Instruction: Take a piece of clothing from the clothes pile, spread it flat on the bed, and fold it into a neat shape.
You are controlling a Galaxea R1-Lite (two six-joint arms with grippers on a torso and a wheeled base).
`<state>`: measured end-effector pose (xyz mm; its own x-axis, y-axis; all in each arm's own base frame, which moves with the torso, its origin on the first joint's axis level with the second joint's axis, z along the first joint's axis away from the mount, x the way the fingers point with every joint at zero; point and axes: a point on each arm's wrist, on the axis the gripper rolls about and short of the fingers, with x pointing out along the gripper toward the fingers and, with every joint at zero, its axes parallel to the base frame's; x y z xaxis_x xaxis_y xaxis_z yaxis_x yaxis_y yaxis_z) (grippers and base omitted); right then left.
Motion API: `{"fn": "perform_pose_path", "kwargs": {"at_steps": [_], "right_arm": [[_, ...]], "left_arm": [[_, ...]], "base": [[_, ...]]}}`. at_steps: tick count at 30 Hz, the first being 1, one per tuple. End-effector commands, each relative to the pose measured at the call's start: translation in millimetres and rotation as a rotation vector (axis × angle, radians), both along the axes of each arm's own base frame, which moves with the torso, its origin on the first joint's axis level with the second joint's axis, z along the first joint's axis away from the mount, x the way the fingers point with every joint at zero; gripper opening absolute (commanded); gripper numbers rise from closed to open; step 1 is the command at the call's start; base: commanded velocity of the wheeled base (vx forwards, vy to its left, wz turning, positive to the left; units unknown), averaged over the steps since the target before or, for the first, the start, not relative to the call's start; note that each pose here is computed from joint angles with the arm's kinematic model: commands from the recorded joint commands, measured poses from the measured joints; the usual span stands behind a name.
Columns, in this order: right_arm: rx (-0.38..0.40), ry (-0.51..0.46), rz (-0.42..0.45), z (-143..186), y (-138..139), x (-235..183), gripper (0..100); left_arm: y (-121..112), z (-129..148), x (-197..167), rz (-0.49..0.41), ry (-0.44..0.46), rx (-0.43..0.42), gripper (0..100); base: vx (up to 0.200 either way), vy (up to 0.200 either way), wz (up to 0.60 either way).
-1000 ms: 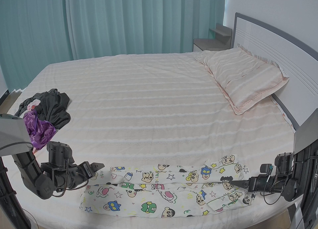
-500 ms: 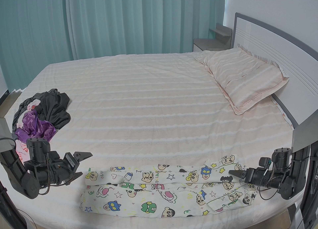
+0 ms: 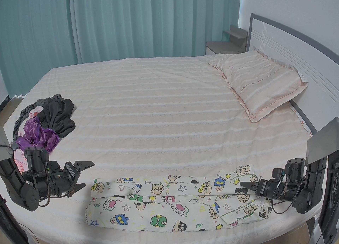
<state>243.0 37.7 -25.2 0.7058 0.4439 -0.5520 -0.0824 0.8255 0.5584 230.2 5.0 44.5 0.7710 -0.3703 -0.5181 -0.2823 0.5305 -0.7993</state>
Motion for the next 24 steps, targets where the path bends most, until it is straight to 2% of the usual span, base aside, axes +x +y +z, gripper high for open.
{"fn": "perform_pose_path", "kwargs": {"at_steps": [1, 15, 24], "right_arm": [[0.010, 0.001, -0.004, -0.5, 0.7, -0.2, 0], [0.019, -0.039, -0.048, 20.7, -12.1, -11.4, 0], [0.007, -0.019, -0.061, 24.0, -17.7, -23.2, 0]], "left_arm": [[0.1, -2.1, 0.0, 0.001, 0.010, -0.001, 100], [0.2, -3.6, 0.3, -0.001, 0.014, 0.003, 100], [-0.2, -3.8, -0.1, -0.002, 0.016, 0.003, 100]], "base": [[0.000, 0.000, 0.00], [0.000, 0.000, 0.00], [0.000, 0.000, 0.00]]}}
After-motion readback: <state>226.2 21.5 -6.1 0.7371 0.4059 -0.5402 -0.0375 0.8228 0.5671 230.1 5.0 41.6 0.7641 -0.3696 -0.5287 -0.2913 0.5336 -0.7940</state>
